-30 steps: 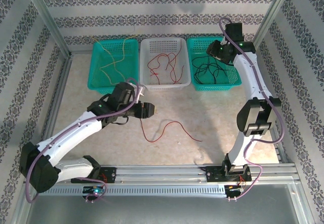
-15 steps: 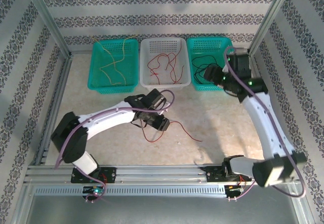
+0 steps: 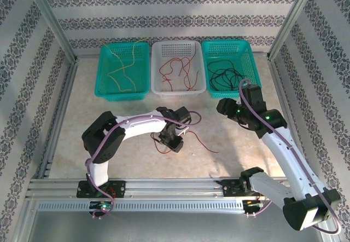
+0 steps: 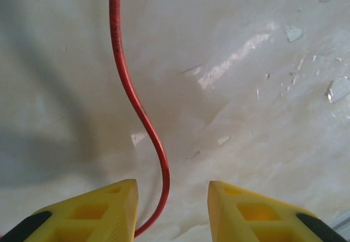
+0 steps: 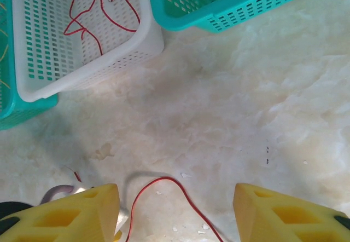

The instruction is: Untangle the cables

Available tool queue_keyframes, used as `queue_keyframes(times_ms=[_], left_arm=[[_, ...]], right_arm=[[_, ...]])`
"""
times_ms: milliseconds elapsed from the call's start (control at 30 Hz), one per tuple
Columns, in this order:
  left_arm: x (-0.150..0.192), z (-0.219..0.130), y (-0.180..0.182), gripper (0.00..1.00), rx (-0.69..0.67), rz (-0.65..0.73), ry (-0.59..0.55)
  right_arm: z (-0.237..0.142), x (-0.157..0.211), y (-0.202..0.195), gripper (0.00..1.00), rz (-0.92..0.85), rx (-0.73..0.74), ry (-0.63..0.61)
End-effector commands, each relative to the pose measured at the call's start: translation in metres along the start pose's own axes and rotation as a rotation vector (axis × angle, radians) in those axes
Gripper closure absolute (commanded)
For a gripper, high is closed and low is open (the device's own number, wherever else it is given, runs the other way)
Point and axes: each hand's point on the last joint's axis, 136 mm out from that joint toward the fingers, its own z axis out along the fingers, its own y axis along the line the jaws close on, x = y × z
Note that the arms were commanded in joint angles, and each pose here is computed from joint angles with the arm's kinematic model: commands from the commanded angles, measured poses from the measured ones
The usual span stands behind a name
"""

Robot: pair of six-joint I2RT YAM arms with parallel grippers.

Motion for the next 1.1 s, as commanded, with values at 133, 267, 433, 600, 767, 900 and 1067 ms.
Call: queue_keyframes(times_ms=[133, 267, 433, 600, 767, 900, 1067], left_arm=[[0.003, 0.005, 0.004, 0.92, -0.036, 0.011, 0.045], [-0.007, -0.015, 0.005, 1.00, -0.064, 0.022, -0.032], [-0.033, -0.069, -0.004, 1.00, -0.061, 0.031, -0.238], [-0.059, -0.138, -0.027, 1.00, 0.032, 0.033, -0.467], [-0.078, -0.205, -0.055, 1.00, 0.188, 0.053, -0.652], [-0.087, -0.248, -0.070, 1.00, 0.318, 0.051, -0.732], [-0.090, -0.293, -0.090, 1.00, 0.492, 0.069, -0.808]], right_arm=[[-0.008, 0.001, 0.005, 0.42, 0.013, -0.027, -0.021], [-0.015, -0.002, 0.012, 0.43, 0.009, -0.064, -0.038], [-0.025, -0.005, 0.027, 0.42, 0.004, -0.128, -0.049], [-0.038, -0.004, 0.058, 0.41, -0.030, -0.227, -0.055], [-0.049, -0.002, 0.079, 0.40, -0.060, -0.292, -0.058], [-0.059, 0.002, 0.100, 0.39, -0.099, -0.382, -0.056], [-0.059, 0.008, 0.106, 0.38, -0.125, -0.405, -0.056]])
